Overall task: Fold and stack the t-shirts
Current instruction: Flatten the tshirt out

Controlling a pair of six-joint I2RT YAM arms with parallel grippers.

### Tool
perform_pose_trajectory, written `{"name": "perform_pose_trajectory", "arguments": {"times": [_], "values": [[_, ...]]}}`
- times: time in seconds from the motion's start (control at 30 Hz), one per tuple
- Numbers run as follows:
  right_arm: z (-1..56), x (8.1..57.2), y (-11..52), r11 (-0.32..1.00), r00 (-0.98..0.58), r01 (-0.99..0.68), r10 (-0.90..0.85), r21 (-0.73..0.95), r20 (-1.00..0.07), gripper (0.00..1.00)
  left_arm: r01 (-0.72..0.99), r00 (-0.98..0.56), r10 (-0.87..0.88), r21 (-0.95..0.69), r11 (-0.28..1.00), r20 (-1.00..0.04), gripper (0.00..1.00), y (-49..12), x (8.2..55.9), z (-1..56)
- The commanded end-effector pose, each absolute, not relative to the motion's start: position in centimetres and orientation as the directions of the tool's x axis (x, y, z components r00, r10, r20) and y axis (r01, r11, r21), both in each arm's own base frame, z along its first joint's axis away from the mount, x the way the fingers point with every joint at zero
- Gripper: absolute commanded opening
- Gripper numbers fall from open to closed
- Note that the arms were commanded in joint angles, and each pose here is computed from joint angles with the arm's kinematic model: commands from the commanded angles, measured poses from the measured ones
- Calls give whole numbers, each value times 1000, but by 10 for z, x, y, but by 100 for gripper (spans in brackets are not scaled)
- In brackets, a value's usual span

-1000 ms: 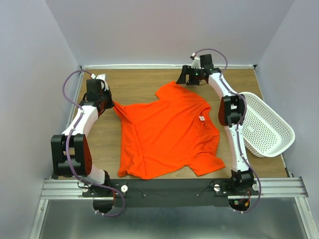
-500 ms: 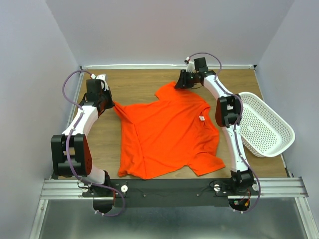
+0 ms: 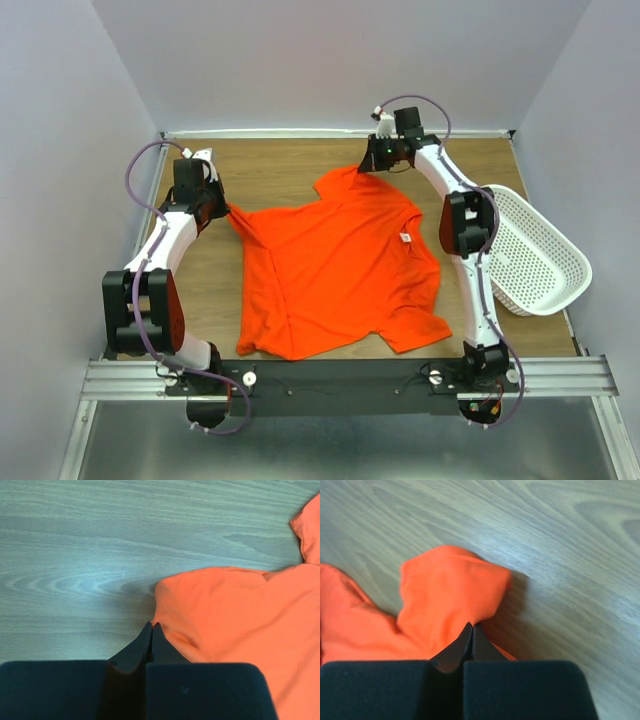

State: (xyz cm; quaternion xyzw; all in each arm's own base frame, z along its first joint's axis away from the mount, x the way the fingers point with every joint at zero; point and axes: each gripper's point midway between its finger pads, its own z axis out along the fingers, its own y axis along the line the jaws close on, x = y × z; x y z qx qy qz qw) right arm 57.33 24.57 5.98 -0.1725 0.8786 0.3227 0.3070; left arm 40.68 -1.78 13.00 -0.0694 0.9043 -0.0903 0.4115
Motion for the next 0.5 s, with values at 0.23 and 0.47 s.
{"name": "perform_pose_trajectory", "arguments": {"times": [0.23, 0.47], "values": [[144, 511, 248, 583, -568, -737, -261, 342, -781, 0, -26, -641, -182, -216, 976, -745, 0, -21, 405, 136], [90, 385, 236, 433, -472, -867, -558, 245, -682, 12, -10, -637, -180, -225, 974, -750, 0, -25, 404, 139]]}}
